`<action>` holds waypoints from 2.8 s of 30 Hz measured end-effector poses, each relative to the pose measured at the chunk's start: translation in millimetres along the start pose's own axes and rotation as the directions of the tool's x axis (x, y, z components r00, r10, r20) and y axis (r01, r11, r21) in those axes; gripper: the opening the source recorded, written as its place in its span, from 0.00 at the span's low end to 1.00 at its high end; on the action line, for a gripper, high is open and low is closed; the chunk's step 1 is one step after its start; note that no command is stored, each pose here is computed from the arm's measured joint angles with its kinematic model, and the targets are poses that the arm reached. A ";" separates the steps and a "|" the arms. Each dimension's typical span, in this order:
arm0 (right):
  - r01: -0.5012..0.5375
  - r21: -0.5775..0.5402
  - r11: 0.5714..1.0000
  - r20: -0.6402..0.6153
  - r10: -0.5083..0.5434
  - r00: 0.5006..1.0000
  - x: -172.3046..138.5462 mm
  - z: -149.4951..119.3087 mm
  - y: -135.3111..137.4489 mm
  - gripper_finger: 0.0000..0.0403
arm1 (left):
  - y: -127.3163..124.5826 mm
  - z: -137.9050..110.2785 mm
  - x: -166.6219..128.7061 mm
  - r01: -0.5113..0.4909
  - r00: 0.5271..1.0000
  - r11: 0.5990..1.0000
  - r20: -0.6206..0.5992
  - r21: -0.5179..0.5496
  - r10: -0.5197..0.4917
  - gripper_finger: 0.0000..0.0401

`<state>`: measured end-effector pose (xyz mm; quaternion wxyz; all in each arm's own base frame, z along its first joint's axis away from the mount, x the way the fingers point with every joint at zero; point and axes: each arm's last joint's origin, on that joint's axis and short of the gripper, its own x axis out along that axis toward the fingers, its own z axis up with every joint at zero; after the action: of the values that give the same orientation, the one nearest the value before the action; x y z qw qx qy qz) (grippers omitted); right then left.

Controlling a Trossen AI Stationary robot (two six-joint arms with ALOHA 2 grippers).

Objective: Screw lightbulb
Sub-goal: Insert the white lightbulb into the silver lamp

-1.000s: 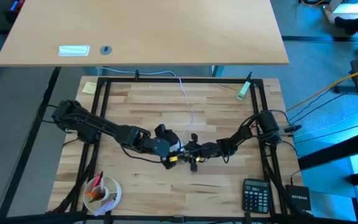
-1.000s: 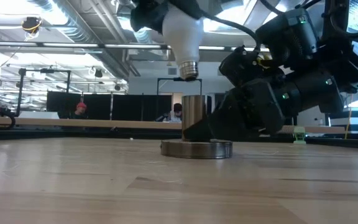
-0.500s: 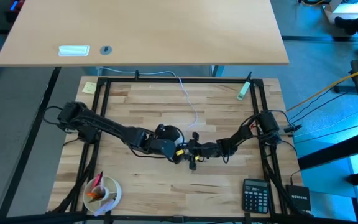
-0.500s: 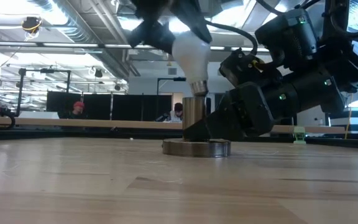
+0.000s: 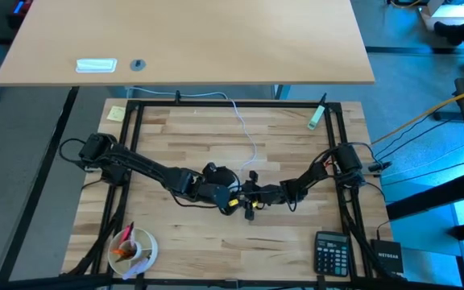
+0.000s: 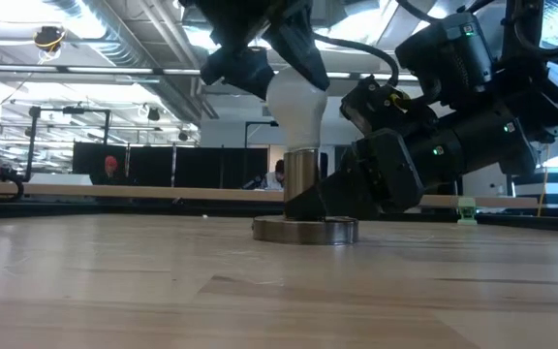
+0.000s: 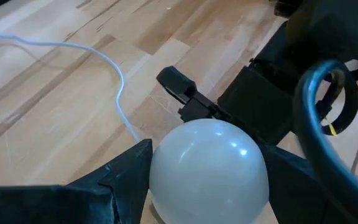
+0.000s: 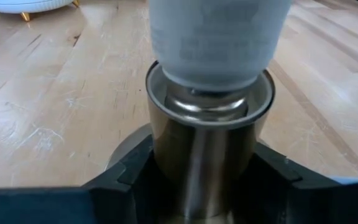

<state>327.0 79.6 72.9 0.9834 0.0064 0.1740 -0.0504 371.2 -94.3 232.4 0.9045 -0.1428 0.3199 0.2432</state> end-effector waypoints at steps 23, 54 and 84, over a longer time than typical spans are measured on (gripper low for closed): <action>-0.218 0.109 0.970 -0.029 0.222 0.975 -8.8 23.2 6.9 0.44 | -4.5 13.6 -2.4 0.195 0.975 0.972 -0.131 0.135 -0.177 0.64; -0.765 0.148 0.627 0.007 0.772 0.635 -39.6 83.2 51.0 0.44 | -34.4 27.0 -22.3 0.666 0.719 0.605 -0.161 0.437 -0.676 0.64; -0.213 -0.114 0.970 -0.077 0.205 0.976 -16.8 29.0 32.8 0.44 | -13.3 0.4 1.6 0.393 0.918 0.780 -0.162 0.488 -0.361 0.64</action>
<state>324.6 112.9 105.7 0.9757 -0.0338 0.2068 0.0643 379.5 -104.7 233.1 0.9297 0.0337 0.3646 -0.0404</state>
